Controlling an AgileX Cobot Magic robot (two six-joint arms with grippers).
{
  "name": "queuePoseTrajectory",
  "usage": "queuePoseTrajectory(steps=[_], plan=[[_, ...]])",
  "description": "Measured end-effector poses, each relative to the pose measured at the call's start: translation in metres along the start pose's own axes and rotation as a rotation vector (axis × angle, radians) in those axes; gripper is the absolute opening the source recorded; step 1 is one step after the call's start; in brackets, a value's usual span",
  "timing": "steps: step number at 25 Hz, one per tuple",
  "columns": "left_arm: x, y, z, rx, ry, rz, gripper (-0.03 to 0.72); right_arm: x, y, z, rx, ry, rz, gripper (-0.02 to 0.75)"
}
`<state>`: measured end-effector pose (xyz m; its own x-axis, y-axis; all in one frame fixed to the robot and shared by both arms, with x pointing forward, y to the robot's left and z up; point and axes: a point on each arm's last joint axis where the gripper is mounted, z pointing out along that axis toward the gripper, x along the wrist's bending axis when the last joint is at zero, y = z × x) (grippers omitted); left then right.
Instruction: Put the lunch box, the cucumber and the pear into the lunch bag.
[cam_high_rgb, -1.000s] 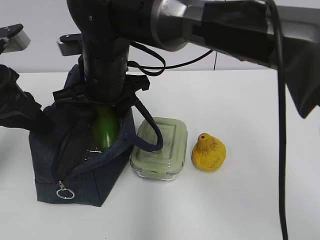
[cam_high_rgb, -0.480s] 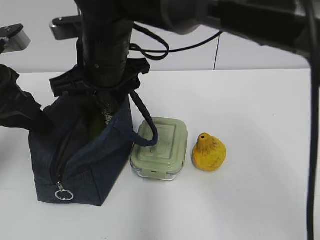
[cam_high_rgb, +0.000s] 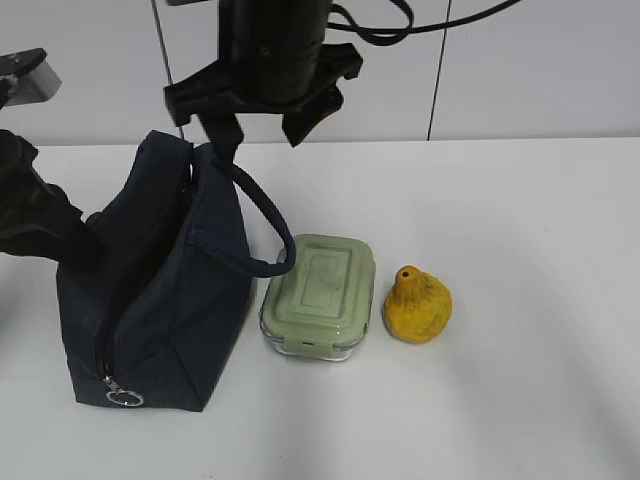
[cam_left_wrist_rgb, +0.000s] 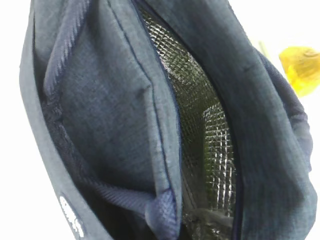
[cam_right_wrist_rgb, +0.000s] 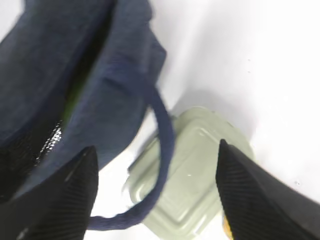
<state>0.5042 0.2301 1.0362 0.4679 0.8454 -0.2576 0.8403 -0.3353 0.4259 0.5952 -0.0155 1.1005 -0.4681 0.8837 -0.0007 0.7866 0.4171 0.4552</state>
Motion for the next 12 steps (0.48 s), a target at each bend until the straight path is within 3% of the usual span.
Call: queuePoseTrajectory(steps=[5,12], plan=[[0.000,0.000,0.000,0.000,0.001,0.001,0.001,-0.046,0.005,0.001,0.010,0.016,0.046,0.569],[0.000,0.000,0.000,0.001,0.001,0.001,0.001,-0.084,0.001,0.004,0.035,0.017,0.094,0.563]])
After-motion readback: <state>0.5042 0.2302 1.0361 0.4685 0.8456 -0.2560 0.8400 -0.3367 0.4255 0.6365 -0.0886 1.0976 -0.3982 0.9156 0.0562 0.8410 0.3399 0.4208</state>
